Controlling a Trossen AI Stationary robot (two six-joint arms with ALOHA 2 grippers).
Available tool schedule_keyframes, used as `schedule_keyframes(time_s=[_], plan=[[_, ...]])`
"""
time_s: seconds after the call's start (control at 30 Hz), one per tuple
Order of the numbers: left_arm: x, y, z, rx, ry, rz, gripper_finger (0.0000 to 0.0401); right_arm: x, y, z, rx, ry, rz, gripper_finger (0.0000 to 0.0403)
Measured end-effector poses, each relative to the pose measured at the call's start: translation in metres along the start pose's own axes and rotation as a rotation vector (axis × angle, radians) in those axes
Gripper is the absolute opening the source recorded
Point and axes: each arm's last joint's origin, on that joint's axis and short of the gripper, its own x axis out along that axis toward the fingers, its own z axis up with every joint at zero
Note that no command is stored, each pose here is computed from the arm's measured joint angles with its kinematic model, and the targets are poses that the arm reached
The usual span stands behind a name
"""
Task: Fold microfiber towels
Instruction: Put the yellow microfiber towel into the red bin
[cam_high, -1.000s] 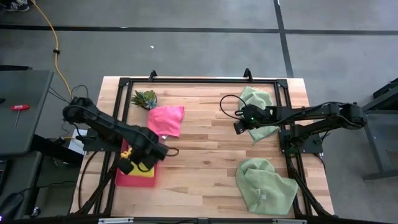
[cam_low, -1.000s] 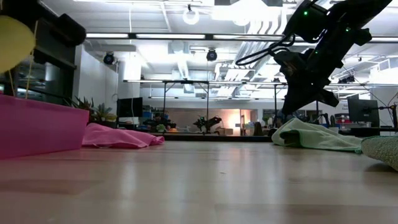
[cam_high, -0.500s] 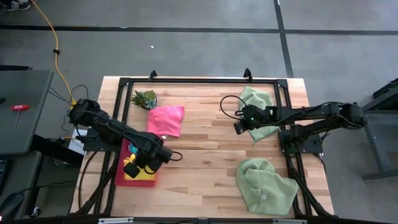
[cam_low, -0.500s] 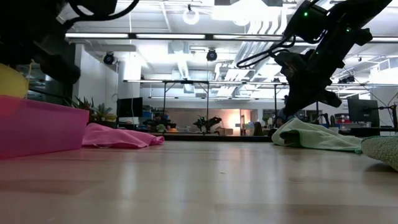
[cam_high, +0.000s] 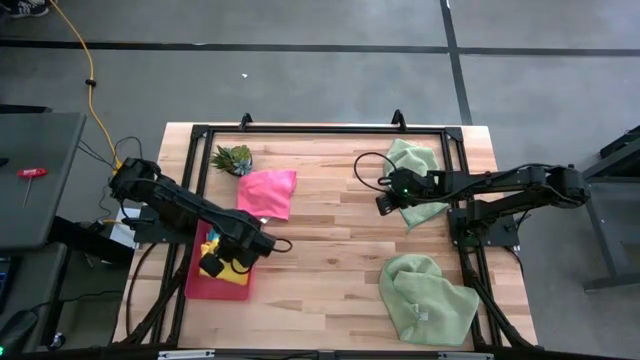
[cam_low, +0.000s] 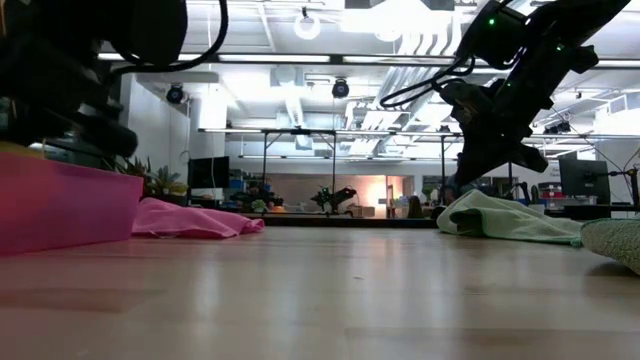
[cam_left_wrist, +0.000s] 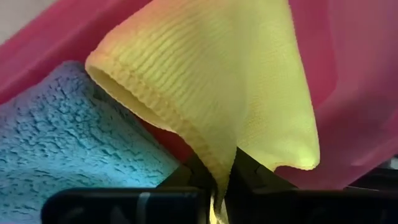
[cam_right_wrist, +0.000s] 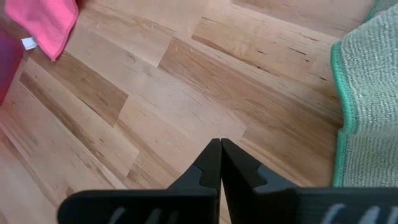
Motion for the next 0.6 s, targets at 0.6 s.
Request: schedule_keyframes(time_s=[0.6], plan=[[0.0000, -0.0016, 0.0035, -0.140, -0.045, -0.064, 0.0153, 0.0000, -0.0004, 0.0005, -0.011, -0.017, -0.014, 0.0002]])
